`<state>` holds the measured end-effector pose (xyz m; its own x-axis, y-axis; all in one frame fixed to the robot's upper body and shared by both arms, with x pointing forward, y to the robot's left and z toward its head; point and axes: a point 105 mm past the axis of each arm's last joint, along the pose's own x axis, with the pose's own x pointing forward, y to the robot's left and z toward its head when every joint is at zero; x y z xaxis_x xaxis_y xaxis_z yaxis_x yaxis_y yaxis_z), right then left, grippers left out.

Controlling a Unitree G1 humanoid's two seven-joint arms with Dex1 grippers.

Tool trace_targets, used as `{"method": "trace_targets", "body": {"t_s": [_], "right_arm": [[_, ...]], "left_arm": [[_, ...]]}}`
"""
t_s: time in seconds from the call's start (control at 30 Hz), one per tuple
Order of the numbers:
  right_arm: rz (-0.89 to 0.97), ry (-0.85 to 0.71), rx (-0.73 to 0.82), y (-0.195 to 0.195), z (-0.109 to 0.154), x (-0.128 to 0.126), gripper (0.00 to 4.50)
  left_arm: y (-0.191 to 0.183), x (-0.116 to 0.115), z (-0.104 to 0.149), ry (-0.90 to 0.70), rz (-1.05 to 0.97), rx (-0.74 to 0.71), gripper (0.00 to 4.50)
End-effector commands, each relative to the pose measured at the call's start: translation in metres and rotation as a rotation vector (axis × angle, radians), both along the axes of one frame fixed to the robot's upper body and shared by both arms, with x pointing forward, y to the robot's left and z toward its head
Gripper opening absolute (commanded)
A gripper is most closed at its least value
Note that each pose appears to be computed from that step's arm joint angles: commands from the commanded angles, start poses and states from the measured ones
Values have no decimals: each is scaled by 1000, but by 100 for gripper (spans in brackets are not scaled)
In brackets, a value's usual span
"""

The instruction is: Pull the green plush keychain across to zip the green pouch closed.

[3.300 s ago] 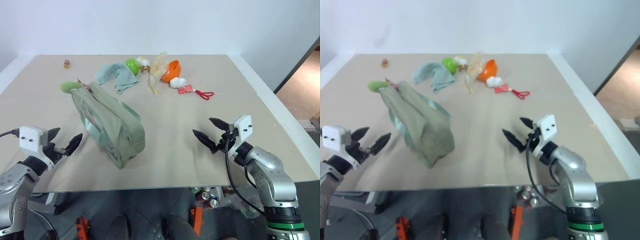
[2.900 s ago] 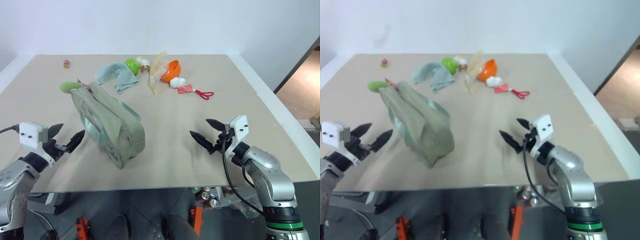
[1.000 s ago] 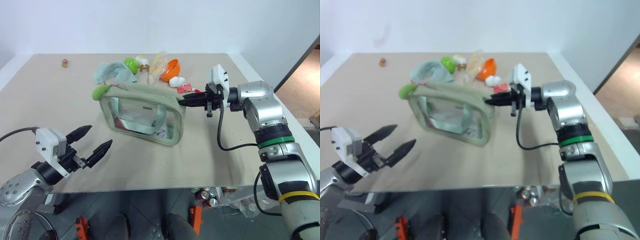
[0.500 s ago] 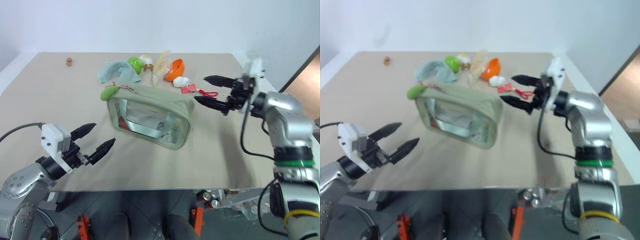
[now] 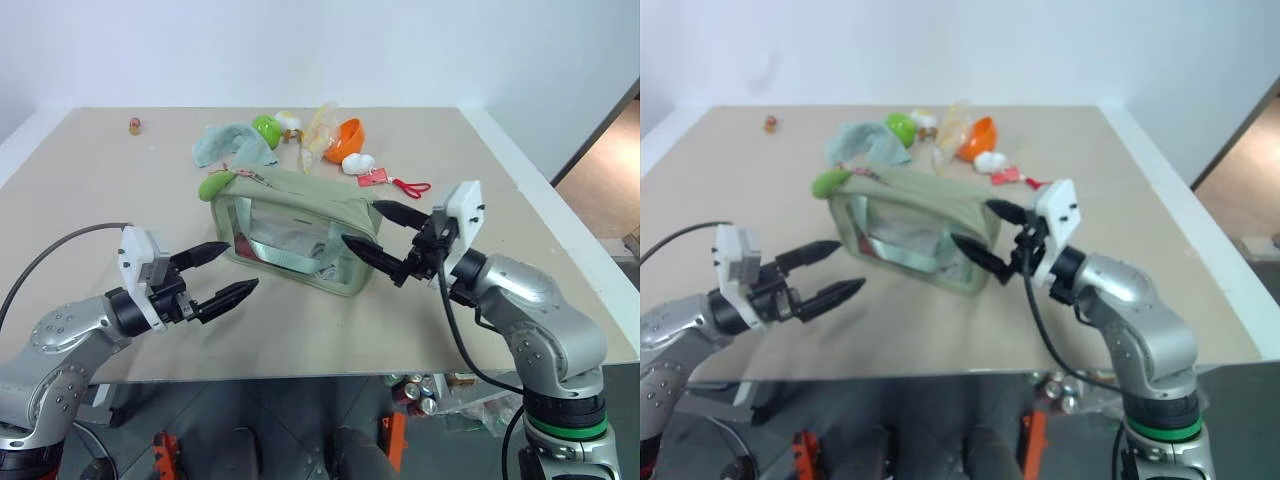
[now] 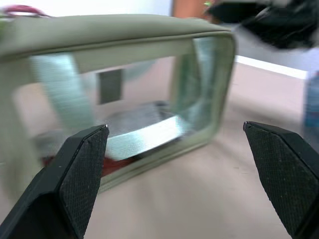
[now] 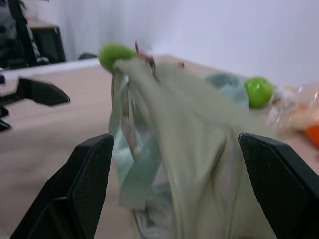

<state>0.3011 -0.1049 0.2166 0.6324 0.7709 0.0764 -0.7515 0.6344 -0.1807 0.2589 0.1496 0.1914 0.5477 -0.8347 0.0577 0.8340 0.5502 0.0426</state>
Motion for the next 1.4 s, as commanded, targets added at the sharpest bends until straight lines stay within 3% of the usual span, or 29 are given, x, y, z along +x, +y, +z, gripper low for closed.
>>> {"method": "trace_targets", "body": {"t_s": [0.03,0.3,0.4,0.57,0.87,1.07,1.27,1.4], "right_arm": [[-19,-18,-36,-7,-6,1,363],[2,-35,-50,-7,-9,-3,89],[31,-63,-53,-5,-6,-5,6],[149,-156,-122,0,-1,-12,6],[264,-219,-273,-38,-6,16,6],[291,-254,-264,-43,0,26,6],[369,-263,-217,-27,18,15,6],[331,-246,-292,-30,3,19,6]], "left_arm": [[-8,-1,15,-46,-42,7,450],[-6,2,16,-53,-23,18,450],[-2,4,15,-53,-5,25,450],[5,5,15,-48,23,18,450],[7,0,21,-47,25,10,450],[11,-3,25,-52,49,9,450],[16,-5,24,-47,74,21,450],[17,-4,26,-51,82,18,450]]}}
